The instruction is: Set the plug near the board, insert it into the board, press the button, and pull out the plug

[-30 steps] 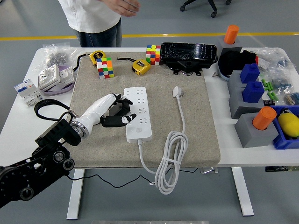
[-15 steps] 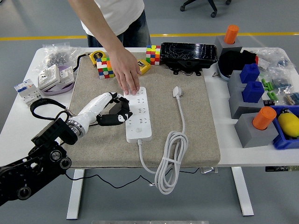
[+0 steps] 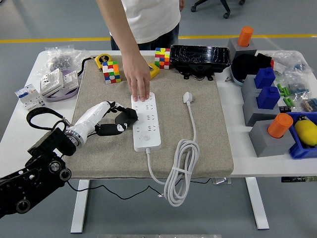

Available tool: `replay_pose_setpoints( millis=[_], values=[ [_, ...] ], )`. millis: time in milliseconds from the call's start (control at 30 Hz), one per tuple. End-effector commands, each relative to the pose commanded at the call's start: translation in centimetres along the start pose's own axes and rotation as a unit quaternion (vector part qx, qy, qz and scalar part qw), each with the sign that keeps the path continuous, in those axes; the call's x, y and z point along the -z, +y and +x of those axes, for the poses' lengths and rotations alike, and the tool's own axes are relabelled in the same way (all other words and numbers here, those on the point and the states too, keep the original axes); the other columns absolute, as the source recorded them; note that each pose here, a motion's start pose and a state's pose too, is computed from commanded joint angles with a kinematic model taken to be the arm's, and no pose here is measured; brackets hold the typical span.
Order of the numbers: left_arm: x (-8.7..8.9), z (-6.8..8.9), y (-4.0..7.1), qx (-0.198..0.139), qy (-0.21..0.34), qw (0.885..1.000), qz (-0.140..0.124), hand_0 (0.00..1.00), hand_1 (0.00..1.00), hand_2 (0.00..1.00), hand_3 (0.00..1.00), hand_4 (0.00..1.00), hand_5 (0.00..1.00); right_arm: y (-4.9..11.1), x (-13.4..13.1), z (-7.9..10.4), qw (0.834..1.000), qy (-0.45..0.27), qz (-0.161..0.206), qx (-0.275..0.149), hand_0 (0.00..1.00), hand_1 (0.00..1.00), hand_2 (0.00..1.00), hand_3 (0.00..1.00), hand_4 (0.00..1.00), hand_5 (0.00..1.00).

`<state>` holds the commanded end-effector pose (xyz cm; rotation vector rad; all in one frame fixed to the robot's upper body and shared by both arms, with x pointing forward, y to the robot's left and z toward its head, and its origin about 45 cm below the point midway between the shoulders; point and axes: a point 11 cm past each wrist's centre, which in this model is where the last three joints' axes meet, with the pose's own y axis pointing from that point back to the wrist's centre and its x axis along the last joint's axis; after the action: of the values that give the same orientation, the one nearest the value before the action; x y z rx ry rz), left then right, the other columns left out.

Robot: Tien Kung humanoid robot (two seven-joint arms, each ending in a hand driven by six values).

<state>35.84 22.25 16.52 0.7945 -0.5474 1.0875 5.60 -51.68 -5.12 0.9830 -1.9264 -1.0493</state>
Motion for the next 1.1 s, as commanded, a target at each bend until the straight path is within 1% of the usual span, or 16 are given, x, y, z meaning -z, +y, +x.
replay_pose_setpoints(
  millis=[133,467,700,900,1100],
  values=[
    [-0.8,-0.2,-0.1,0.005,0.001,1.000,-0.009,0.741,0.753,0.759,0.666,0.733,0.395,0.0,-0.1,0.0,1.000,-0.001,-0.001,0.000,0.670,0.677,0.674,0.588,0.984,0.532],
    [-2.2,-1.3,-0.4,0.025,-0.001,0.999,-0.023,0.739,0.753,0.758,0.666,0.734,0.397,0.0,0.0,-0.1,1.000,-0.001,-0.001,0.001,0.670,0.677,0.675,0.588,0.984,0.531],
    [-3.5,-1.2,-0.9,0.025,-0.007,0.999,-0.038,0.737,0.750,0.758,0.664,0.734,0.398,0.0,-0.1,0.0,1.000,0.000,-0.001,0.000,0.670,0.677,0.675,0.588,0.984,0.530],
    [-4.1,-1.3,-1.2,0.030,-0.014,0.999,-0.043,0.734,0.749,0.755,0.663,0.737,0.401,0.0,0.0,0.0,1.000,-0.001,0.000,0.001,0.672,0.677,0.674,0.588,0.984,0.530],
    [-4.4,-1.9,-1.5,0.041,-0.023,0.998,-0.045,0.734,0.748,0.751,0.661,0.738,0.402,0.0,0.0,0.0,1.000,-0.001,0.000,0.000,0.673,0.677,0.674,0.588,0.985,0.530]
  ],
)
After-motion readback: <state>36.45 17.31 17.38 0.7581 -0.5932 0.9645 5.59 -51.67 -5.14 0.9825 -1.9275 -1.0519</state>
